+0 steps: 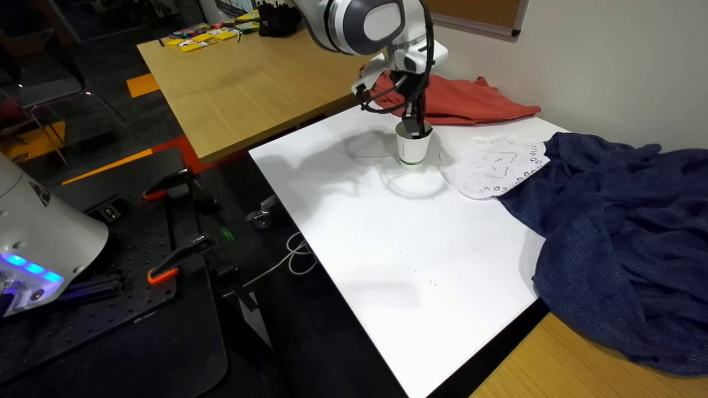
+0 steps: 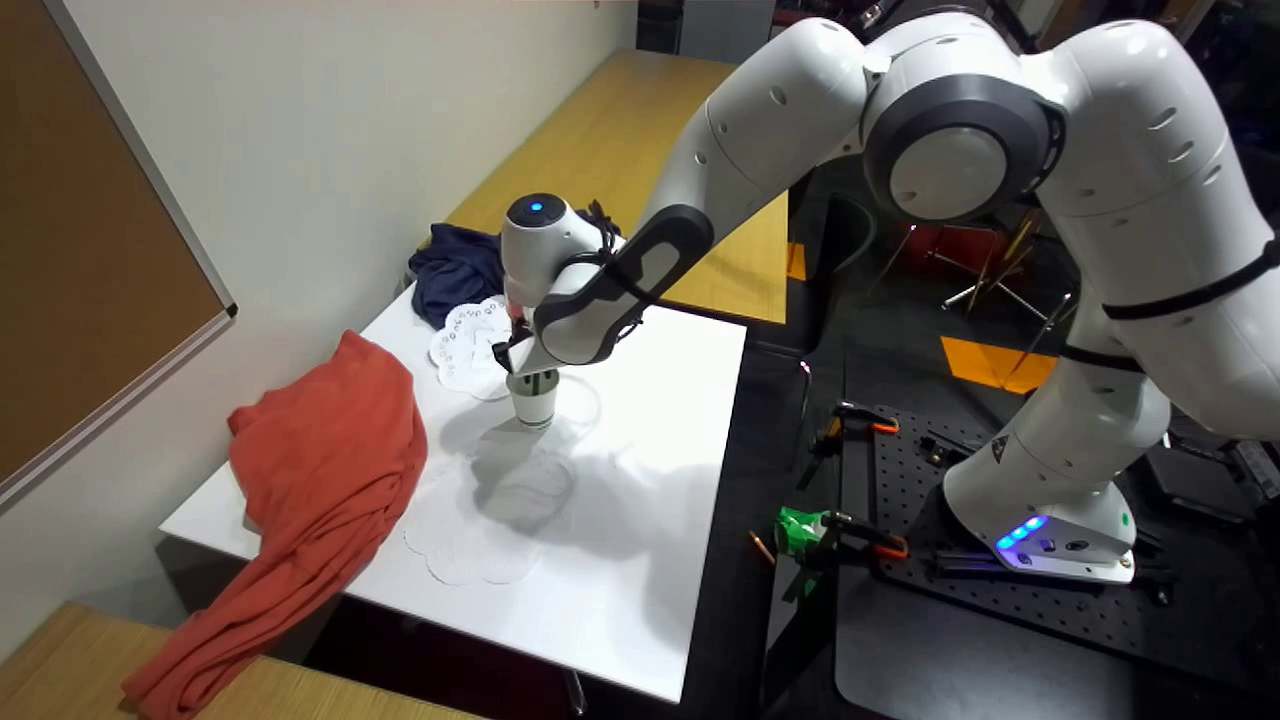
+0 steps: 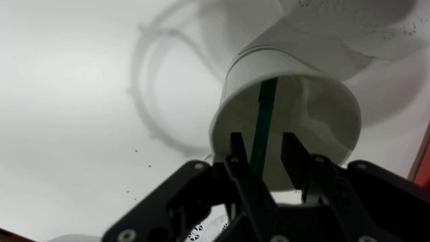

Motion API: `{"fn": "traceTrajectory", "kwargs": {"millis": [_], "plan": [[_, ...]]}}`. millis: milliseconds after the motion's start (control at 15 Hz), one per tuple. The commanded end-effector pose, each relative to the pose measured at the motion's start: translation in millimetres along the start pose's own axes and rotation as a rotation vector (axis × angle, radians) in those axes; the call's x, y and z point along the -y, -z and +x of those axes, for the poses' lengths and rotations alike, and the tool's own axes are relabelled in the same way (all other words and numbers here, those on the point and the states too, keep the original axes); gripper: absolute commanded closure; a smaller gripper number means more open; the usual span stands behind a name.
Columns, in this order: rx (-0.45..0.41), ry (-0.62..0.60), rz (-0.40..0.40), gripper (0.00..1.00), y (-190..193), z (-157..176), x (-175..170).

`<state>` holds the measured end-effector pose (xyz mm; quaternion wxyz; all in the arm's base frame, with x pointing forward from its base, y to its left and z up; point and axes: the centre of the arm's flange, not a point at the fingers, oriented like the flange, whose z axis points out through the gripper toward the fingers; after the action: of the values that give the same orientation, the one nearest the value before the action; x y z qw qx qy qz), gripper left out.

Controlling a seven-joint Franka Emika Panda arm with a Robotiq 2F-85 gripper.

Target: Remove the pen out of the cup and put it on the table

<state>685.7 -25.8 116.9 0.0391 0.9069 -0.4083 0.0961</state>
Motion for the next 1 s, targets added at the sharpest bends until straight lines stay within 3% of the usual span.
{"fn": "traceTrajectory", "kwargs": {"millis": [0, 133, 200, 400, 933], "plan": [[0.012, -0.025, -0.02, 0.61, -4, 8, 6], [0.011, -0.024, -0.027, 0.66, -6, 10, 6], [0.01, -0.022, -0.028, 0.88, -7, 10, 7], [0.003, -0.016, -0.028, 1.0, -6, 10, 8], [-0.026, -0.006, 0.005, 0.97, 38, -6, 3]]}}
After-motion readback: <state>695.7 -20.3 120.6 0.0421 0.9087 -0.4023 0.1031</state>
